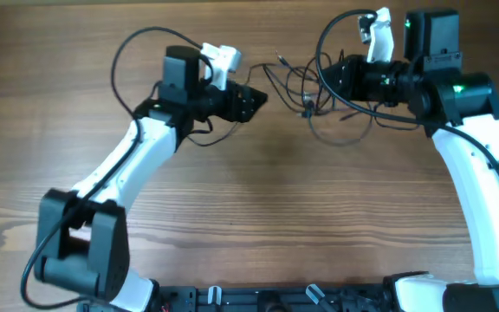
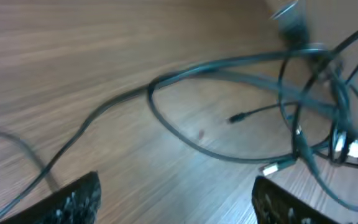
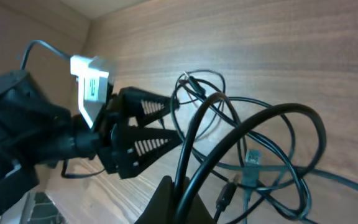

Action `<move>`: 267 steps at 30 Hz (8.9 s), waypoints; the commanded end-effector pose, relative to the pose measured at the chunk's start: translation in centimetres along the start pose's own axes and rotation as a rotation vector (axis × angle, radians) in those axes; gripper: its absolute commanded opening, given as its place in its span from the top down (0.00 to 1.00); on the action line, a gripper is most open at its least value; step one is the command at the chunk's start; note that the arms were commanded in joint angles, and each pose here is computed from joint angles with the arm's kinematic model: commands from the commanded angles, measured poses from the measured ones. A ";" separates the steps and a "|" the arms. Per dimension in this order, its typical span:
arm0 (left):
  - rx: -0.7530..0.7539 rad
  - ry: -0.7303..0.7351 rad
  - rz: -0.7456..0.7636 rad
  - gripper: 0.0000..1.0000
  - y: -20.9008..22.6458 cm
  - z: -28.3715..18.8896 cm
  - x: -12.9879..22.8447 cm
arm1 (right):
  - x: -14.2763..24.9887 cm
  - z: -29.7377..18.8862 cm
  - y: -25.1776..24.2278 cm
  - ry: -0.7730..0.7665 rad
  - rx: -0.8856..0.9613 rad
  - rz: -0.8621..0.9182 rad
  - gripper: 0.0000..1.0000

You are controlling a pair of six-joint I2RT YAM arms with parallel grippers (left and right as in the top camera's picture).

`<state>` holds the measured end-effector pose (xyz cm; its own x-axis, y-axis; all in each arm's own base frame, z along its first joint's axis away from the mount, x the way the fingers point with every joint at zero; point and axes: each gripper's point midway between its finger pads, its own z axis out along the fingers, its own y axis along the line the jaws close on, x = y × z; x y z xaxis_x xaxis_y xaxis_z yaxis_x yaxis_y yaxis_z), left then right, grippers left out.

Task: Untangle cables

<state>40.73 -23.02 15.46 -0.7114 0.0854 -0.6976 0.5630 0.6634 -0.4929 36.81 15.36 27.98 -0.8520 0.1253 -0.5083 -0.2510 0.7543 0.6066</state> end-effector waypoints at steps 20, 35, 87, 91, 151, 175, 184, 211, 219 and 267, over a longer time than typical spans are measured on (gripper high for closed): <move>0.293 -0.083 0.147 0.17 -5.4 1.0 -2.0 | 1.0 -0.3 3.4 0.035 -0.098 -0.037 0.96; 0.195 -0.109 0.181 0.96 -5.7 3.0 -2.2 | 0.9 -0.4 3.8 0.031 -0.123 -0.043 0.96; -0.267 -0.382 -0.051 0.96 -3.7 -11.5 -8.8 | 6.6 11.4 2.7 0.285 -0.323 -0.388 0.04; -0.261 -0.401 -0.040 0.96 -4.3 -12.2 -9.1 | 7.4 15.7 1.5 0.313 -0.270 -0.356 0.17; -0.543 -0.270 -0.311 0.64 7.6 -19.6 -3.4 | 2.1 11.5 -14.2 0.127 0.485 0.058 0.96; -0.485 -0.207 -0.268 0.64 5.6 -17.7 -2.6 | 2.4 12.9 -10.5 0.157 0.487 -0.126 0.00; -0.508 -0.211 -0.269 0.64 6.0 -17.9 -2.6 | 9.2 16.5 -16.6 0.214 0.680 0.235 0.13; -0.512 -0.183 -0.252 0.63 6.0 -17.8 -2.1 | 13.1 17.0 -15.8 0.149 0.858 0.516 0.50; -0.513 -0.177 -0.255 0.63 6.0 -17.8 -1.9 | 14.1 17.8 -15.2 0.214 0.843 0.399 0.96; -0.517 -0.140 -0.254 0.63 6.0 -17.7 -1.0 | 14.6 17.3 -17.1 0.145 0.958 0.500 0.55</move>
<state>37.13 -5.97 22.00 -0.7252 -0.2229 -0.6514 0.0607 0.9218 -0.3830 37.20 15.74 0.80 -0.8175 0.5245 -0.2379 0.5406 0.8413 -0.0027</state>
